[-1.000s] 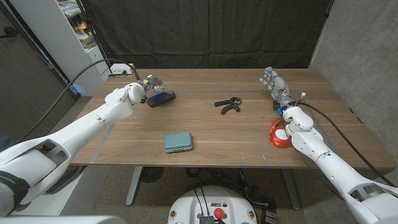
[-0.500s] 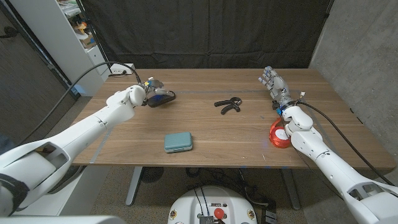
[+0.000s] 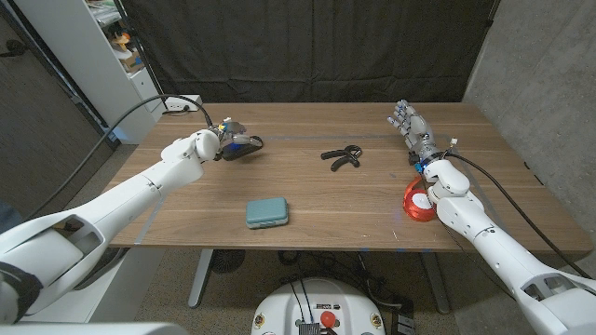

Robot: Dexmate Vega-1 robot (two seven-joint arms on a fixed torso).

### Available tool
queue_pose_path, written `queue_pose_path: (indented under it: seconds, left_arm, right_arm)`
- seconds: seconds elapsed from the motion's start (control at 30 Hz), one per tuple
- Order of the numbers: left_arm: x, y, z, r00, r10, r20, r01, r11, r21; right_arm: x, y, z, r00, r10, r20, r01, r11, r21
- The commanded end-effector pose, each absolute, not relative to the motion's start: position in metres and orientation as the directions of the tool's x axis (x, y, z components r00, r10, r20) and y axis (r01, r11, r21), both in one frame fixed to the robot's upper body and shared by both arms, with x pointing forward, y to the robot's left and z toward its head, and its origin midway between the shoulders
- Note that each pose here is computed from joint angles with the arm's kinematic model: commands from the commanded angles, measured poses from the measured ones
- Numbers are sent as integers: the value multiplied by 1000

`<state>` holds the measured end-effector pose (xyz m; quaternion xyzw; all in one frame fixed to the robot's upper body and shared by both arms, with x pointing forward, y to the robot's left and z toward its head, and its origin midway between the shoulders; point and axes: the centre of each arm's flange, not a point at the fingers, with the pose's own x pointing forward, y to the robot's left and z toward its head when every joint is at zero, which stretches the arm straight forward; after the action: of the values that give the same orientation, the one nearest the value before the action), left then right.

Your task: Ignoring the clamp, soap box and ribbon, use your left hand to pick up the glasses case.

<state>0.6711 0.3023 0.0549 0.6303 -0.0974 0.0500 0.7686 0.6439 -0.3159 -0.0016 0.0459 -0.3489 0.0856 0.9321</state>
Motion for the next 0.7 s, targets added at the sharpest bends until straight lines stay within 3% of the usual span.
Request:
queue_pose_path:
  seconds: [0.03, 0.7]
  left_arm:
    - [678, 299, 49, 980, -47, 196, -182, 203, 962]
    - [691, 303, 41, 985, -47, 167, -153, 214, 965]
  right_arm:
    - [643, -321, -5, 747, 119, 654, -183, 983, 30]
    - [652, -314, -7, 760, 129, 637, -189, 982, 26]
